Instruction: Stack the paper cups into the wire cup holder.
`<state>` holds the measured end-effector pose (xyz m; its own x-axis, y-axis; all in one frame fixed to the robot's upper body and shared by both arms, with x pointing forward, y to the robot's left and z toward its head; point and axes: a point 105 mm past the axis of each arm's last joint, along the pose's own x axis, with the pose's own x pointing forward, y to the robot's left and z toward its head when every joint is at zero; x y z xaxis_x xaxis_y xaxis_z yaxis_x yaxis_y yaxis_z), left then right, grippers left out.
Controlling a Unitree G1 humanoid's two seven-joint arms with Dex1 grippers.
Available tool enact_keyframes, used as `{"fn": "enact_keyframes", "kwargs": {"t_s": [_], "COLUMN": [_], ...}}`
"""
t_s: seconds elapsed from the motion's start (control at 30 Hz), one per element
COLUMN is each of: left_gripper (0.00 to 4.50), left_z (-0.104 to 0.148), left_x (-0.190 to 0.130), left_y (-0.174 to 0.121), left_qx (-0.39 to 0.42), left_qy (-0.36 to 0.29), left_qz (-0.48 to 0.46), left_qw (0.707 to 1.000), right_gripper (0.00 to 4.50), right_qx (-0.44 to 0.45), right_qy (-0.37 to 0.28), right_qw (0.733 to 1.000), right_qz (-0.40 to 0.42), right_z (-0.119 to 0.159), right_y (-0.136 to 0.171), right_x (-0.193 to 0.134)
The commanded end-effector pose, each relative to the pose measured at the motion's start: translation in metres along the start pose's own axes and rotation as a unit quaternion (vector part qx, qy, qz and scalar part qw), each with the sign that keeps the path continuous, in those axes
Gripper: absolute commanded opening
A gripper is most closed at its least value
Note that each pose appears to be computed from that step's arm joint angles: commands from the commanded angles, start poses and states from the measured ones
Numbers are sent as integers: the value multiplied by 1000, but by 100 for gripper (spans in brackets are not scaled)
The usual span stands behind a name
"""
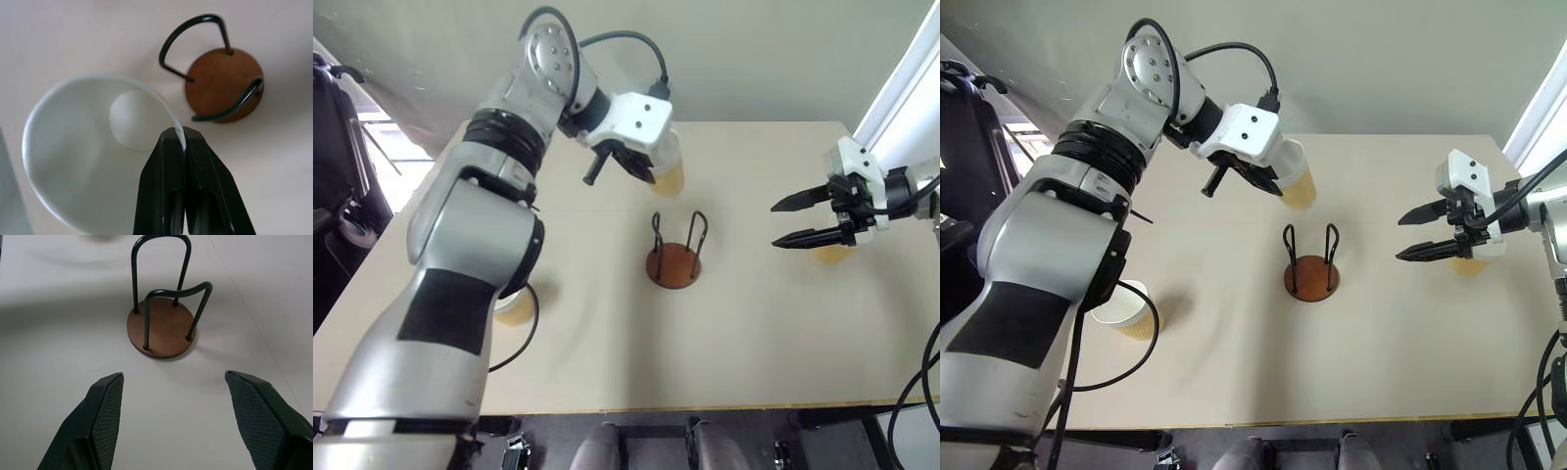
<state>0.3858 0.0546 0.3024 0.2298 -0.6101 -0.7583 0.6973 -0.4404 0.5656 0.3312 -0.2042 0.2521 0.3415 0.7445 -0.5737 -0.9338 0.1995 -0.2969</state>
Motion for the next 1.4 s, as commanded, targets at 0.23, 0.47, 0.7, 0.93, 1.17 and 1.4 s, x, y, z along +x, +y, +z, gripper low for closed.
{"fn": "enact_keyframes", "kwargs": {"t_s": [0.23,0.47,0.7,0.93,1.17,1.4], "left_gripper": [4,4,4,4,21,239], "left_z": [23,31,25,23,27,31], "left_x": [10,14,14,17,20,20], "left_y": [-2,-8,-17,-22,-21,-19], "left_qx": [22,26,30,34,41,33], "left_qy": [-45,-64,-49,-46,-57,-66], "left_qz": [-32,-54,-77,-91,-89,-88], "left_qw": [998,996,995,994,994,993], "right_gripper": [340,340,340,340,340,340], "right_qx": [-33,-32,-31,-31,-30,-25], "right_qy": [-22,-14,-13,-13,-9,-5], "right_qw": [999,999,999,999,999,999], "right_qz": [-24,-24,-27,-28,-28,-30], "right_z": [28,24,24,23,21,18], "right_y": [-10,-8,-9,-9,-9,-8], "right_x": [-17,-19,-20,-18,-19,-20]}}
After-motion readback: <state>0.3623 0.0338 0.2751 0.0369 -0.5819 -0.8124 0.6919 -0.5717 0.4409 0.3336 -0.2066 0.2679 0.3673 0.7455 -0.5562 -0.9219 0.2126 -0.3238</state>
